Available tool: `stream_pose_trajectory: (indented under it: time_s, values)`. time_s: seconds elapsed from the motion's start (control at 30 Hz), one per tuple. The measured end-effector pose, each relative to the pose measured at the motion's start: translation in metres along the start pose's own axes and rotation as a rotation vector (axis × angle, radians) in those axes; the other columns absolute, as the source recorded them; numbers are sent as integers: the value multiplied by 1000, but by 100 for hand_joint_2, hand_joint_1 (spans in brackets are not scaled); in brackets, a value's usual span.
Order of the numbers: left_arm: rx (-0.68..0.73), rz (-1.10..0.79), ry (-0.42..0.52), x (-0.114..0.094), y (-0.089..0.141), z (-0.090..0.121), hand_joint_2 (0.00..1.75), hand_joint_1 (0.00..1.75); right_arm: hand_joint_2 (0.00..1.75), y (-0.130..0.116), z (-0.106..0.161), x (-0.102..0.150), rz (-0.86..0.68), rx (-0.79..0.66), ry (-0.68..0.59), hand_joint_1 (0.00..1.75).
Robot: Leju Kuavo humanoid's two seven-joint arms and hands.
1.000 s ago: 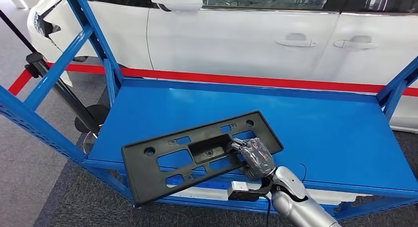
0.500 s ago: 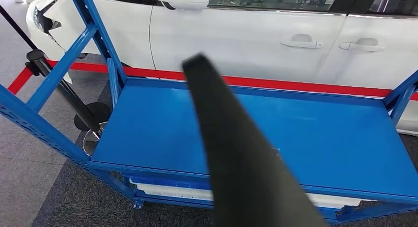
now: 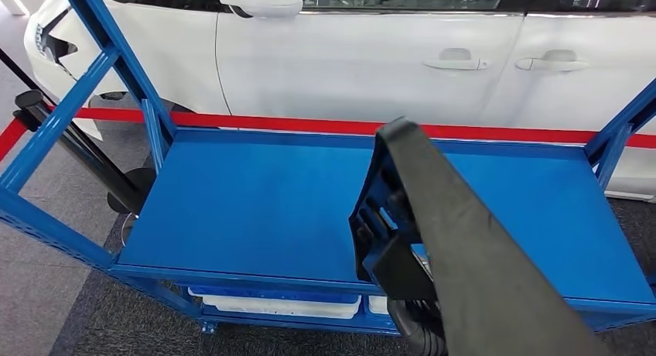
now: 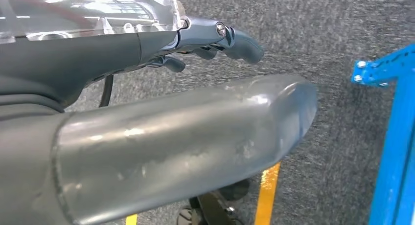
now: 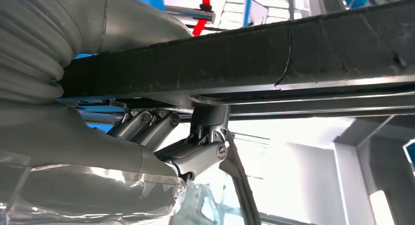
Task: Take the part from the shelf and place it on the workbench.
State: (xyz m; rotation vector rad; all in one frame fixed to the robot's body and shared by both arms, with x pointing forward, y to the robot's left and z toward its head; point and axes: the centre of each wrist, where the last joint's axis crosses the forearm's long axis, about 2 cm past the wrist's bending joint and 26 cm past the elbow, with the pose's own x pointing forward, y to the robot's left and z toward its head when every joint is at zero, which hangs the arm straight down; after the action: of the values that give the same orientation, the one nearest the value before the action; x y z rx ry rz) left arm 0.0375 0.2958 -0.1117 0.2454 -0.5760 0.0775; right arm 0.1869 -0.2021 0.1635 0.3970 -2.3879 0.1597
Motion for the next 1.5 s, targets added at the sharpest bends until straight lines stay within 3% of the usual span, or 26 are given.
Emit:
stream_pose_trajectory:
  time_s: [0.4,0.93,1.0,1.13,1.2,1.27,1.5]
  values:
    - [1,-3,9,0,0,0,0,0,175,-3,38,0,-56,88,119,175]
    - [-1,-17,23,2,2,-1,0,0,175,-9,52,-2,-105,207,166,175]
    - [25,-13,36,15,-7,-6,0,0,175,-9,53,-4,-121,232,173,175]
    - [75,42,20,99,-58,-22,0,0,175,-10,46,-18,-127,300,189,175]
    - [52,69,-17,125,-76,-22,0,0,175,-9,45,-22,-123,310,197,175]
    - [29,90,-49,136,-88,-20,0,0,175,-8,47,-24,-133,307,207,175]
    - [13,124,-79,142,-98,-17,0,0,175,-7,55,-31,-182,293,246,175]
